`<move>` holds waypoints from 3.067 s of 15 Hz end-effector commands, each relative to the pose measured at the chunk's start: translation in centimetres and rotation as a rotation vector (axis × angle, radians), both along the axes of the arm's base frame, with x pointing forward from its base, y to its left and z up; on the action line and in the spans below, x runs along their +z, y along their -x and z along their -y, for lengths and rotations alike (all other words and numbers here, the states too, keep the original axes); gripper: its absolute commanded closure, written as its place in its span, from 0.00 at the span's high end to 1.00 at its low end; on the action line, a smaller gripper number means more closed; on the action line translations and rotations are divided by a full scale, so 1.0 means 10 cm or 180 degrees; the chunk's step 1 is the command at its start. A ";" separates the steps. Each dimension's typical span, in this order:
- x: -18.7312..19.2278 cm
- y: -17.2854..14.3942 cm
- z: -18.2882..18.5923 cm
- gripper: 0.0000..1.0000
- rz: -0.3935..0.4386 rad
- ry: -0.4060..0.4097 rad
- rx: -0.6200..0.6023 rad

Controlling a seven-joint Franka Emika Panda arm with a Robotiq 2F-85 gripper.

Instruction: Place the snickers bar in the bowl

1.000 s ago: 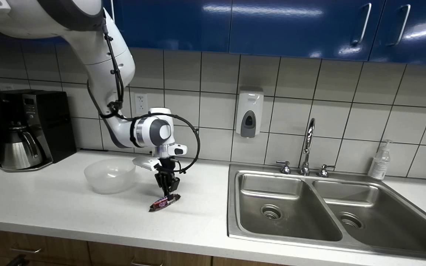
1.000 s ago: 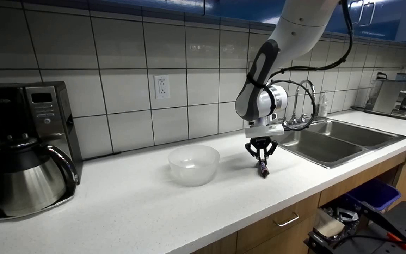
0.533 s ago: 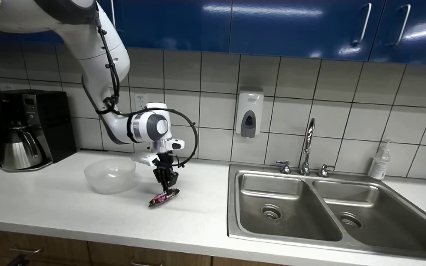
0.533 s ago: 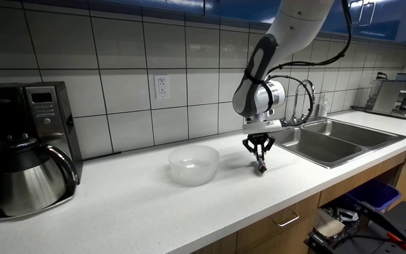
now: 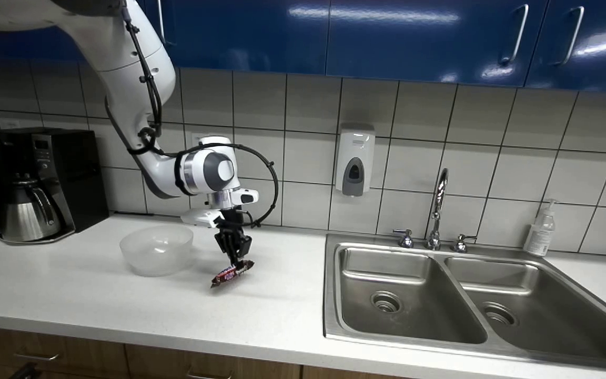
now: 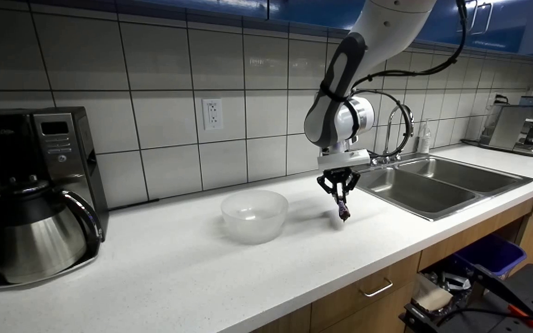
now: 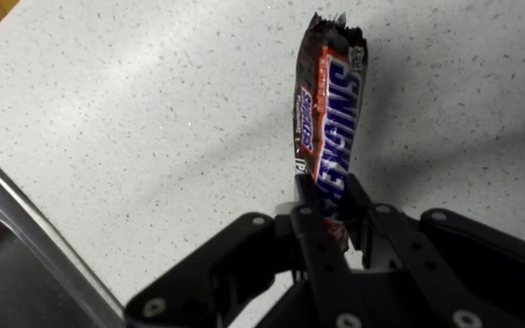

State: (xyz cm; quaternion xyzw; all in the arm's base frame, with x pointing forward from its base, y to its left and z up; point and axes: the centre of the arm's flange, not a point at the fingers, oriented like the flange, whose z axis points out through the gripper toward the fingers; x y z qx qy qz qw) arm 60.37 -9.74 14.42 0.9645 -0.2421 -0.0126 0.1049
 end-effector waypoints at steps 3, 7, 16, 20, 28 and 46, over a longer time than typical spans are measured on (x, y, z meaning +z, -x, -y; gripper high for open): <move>0.37 0.13 -0.23 0.05 0.0089 0.0186 0.0217; 0.52 0.12 -0.46 0.05 0.0134 0.0323 0.0406; 0.76 0.06 -0.90 0.05 0.0272 0.0528 0.0625; 0.83 0.01 -1.12 0.05 0.0327 0.0625 0.0706; 0.87 -0.04 -1.63 0.05 0.0426 0.0774 0.0985; 0.89 -0.20 -2.19 0.05 0.0513 0.0897 0.1637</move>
